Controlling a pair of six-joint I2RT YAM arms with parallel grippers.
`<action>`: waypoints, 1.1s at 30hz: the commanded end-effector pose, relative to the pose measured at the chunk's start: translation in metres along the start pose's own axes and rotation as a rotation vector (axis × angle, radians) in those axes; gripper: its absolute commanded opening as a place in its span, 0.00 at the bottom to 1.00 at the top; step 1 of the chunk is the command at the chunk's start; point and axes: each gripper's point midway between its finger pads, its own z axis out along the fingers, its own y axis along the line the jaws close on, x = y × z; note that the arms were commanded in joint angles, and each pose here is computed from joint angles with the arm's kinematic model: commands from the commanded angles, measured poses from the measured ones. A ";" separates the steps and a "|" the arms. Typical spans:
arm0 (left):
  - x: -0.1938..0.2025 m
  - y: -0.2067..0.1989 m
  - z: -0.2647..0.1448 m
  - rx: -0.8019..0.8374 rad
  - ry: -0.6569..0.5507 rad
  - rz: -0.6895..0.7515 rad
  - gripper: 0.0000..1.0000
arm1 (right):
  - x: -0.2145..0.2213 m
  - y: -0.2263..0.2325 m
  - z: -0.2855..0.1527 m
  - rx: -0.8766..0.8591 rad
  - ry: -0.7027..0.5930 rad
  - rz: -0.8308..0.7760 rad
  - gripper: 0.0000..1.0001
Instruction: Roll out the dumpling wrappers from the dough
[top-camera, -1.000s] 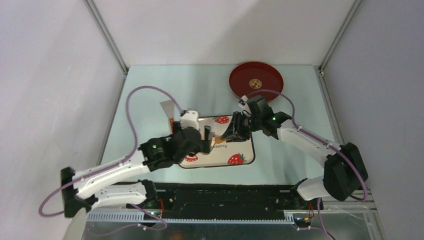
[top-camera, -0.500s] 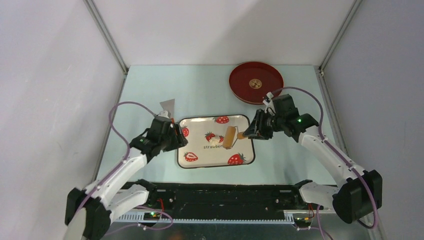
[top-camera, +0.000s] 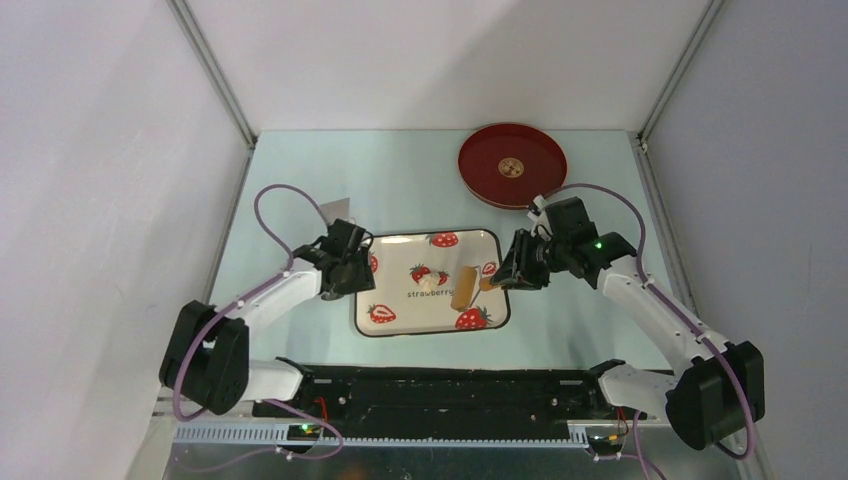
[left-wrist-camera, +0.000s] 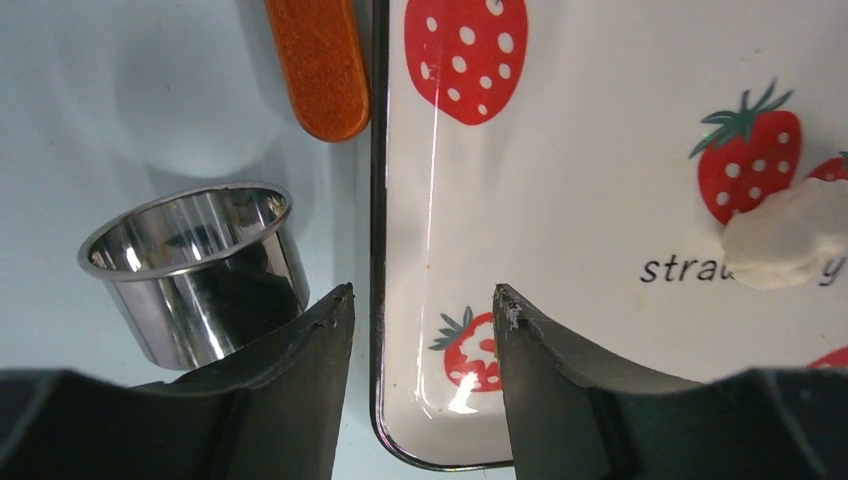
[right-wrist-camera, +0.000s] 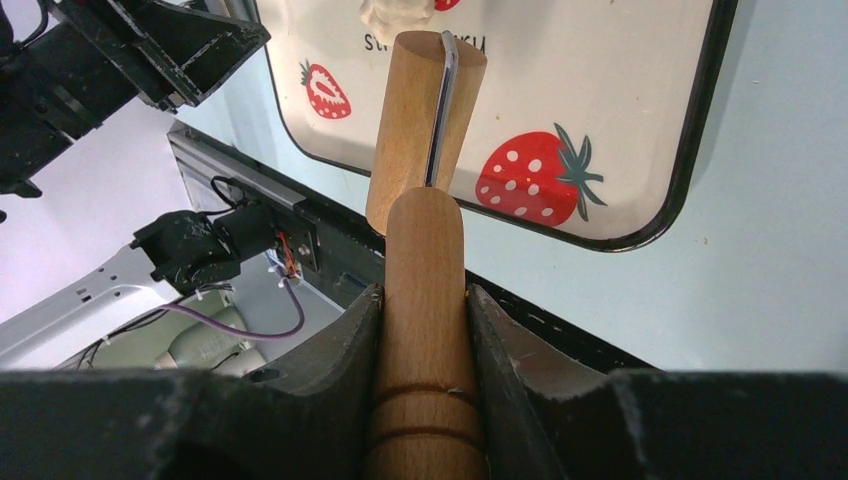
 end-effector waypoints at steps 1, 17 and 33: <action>-0.013 0.002 0.007 -0.042 -0.021 0.037 0.57 | -0.005 0.014 -0.011 -0.066 -0.032 -0.043 0.00; 0.011 -0.018 0.032 0.019 0.063 0.117 0.36 | -0.010 0.006 -0.028 -0.070 -0.066 -0.039 0.00; 0.064 -0.048 0.008 0.093 0.108 0.199 0.08 | -0.013 0.000 -0.043 -0.049 -0.101 -0.094 0.00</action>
